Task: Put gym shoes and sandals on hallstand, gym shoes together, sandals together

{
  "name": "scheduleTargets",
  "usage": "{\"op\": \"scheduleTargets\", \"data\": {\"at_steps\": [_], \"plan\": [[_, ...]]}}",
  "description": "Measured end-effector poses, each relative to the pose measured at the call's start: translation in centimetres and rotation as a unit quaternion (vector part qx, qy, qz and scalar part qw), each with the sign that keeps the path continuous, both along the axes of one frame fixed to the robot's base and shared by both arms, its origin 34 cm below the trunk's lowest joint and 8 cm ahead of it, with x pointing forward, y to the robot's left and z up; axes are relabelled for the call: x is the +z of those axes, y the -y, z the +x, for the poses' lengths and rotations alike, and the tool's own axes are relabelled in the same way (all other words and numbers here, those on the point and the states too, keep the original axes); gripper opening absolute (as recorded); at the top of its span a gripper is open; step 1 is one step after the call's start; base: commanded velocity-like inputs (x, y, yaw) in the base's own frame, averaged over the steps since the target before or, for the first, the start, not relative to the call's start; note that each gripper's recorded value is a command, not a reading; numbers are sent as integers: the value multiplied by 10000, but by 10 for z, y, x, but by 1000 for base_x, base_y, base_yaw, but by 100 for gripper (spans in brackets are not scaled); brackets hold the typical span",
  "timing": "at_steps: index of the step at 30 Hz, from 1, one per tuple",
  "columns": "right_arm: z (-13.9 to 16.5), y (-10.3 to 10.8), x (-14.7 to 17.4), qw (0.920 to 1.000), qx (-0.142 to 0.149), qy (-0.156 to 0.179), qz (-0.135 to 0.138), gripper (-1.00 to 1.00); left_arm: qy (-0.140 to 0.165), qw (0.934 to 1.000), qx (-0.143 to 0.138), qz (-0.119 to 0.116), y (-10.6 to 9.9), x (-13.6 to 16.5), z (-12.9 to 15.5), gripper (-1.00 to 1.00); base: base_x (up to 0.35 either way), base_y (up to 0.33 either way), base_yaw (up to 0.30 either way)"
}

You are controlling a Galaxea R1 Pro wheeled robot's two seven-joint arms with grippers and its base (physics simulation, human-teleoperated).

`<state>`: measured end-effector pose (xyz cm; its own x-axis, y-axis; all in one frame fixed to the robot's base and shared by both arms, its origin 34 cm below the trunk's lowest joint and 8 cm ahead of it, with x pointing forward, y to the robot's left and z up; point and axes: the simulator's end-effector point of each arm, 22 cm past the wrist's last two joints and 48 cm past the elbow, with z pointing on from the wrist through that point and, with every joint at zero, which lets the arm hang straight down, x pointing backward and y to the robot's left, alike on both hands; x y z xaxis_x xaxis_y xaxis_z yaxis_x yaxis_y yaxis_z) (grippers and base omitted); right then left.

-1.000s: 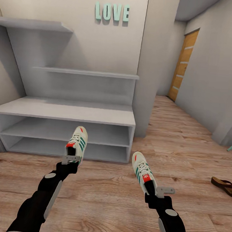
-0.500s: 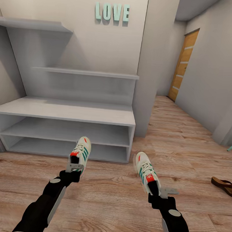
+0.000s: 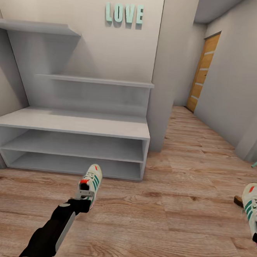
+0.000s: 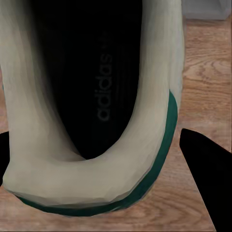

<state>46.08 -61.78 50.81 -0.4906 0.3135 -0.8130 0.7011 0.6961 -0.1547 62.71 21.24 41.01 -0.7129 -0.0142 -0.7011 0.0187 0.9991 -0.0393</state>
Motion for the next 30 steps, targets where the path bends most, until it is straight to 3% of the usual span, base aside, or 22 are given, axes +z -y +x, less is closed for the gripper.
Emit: {"op": "scheduleTargets", "data": {"at_steps": [3, 6, 11, 23, 30], "plan": [[-12, 26, 12, 9996, -100, -246, -79, -100, -487, 9988, -53, -59, 10, -5, -7, -100, 0, 0, 0], [-33, 47, 16, 9985, -392, -382, -21, -100, -662, 9977, -99, -80, 16, 9, 5, -100, 0, 0, 0], [-69, 78, 24, 9950, -955, -277, 46, -100, -925, 9956, -153, -60, 20, 16, 18, -100, 0, 0, 0], [-76, 83, 24, 9939, -1067, -254, 74, -100, -1036, 9945, -180, -37, 21, 13, 19, -100, 0, 0, 0], [-79, 83, 7, 9937, -1068, -344, 60, -100, -1099, 9938, -179, -41, 21, -7, 15, -100, 0, 0, 0]]}}
